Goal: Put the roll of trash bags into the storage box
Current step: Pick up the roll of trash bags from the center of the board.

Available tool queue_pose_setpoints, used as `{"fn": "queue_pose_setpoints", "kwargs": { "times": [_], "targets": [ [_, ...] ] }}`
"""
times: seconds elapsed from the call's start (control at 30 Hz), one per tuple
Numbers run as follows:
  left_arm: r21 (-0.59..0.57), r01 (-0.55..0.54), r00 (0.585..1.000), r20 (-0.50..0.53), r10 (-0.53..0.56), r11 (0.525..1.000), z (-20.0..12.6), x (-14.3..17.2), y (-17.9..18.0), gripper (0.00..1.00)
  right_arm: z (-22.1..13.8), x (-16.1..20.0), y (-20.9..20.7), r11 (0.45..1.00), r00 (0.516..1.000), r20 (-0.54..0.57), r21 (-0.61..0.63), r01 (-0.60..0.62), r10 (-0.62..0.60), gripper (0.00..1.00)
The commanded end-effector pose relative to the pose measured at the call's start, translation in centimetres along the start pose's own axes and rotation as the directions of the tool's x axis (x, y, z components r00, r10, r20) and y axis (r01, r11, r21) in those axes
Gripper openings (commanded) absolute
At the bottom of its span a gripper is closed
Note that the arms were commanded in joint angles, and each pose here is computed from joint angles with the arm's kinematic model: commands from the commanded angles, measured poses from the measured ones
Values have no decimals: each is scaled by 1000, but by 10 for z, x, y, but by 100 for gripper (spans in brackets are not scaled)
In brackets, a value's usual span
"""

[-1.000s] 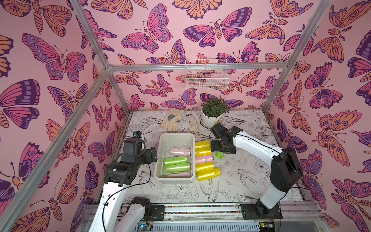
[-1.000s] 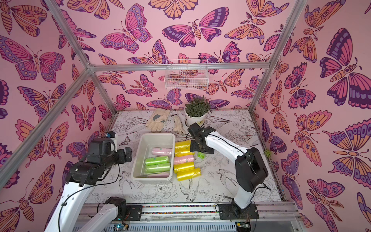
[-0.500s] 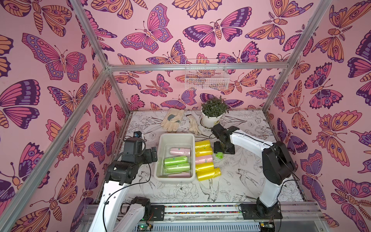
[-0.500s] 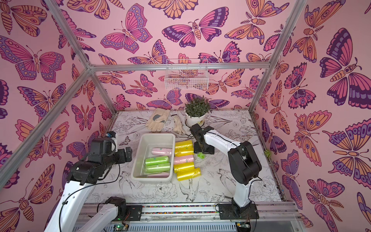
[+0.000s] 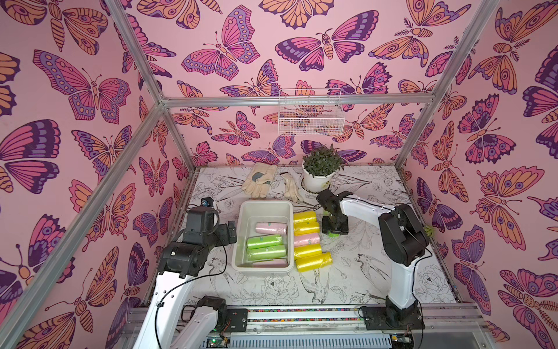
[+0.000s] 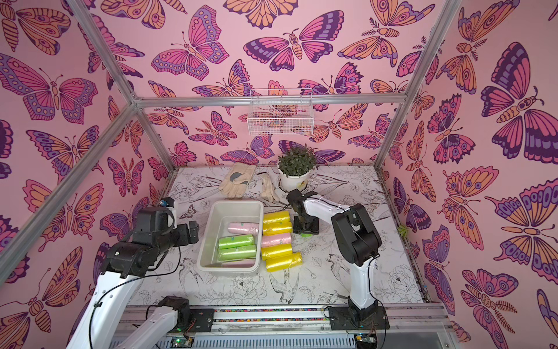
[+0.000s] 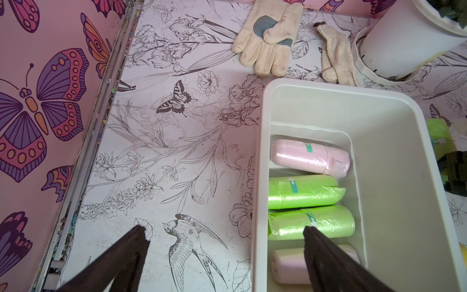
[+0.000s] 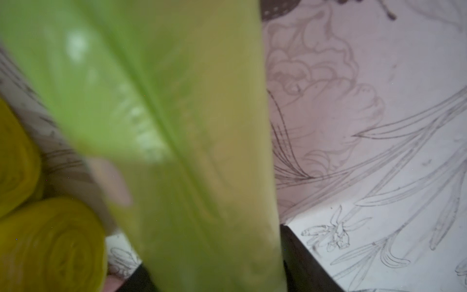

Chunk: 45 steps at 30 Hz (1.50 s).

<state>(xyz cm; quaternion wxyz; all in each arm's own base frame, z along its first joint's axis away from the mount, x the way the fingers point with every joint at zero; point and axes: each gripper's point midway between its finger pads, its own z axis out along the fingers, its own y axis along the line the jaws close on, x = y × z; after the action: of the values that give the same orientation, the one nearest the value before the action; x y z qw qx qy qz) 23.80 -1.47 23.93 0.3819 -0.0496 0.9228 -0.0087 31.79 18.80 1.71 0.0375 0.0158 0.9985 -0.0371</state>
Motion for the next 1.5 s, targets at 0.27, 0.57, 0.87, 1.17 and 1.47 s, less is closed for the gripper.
{"fn": "queue_pose_setpoints", "kwargs": {
  "times": [0.27, 0.57, 0.87, 1.17, 1.47],
  "targets": [
    [-19, -2, 1000, -16, 1, 1000, 5, 3, 4, 100, 0, -1, 0, 995, 995, 38, -32, 93, -92, 18],
    [-19, -2, 1000, -18, 2, 1000, 6, 4, 4, 100, -43, 1, -9, 988, 978, 160, -66, 142, -130, 7],
    [-13, -1, 1000, -16, 0, 1000, 5, 4, 3, 100, -118, 5, -7, 952, 898, 381, -119, 283, -219, 3],
    [-12, 2, 1000, -11, -2, 1000, 4, 4, 3, 100, -192, 34, 22, 818, 721, 624, -220, 531, -300, 0],
    [-10, 6, 1000, 1, -6, 1000, 0, 3, 4, 100, -234, 69, 50, 671, 599, 714, -245, 700, -364, 0]
  ]
}}
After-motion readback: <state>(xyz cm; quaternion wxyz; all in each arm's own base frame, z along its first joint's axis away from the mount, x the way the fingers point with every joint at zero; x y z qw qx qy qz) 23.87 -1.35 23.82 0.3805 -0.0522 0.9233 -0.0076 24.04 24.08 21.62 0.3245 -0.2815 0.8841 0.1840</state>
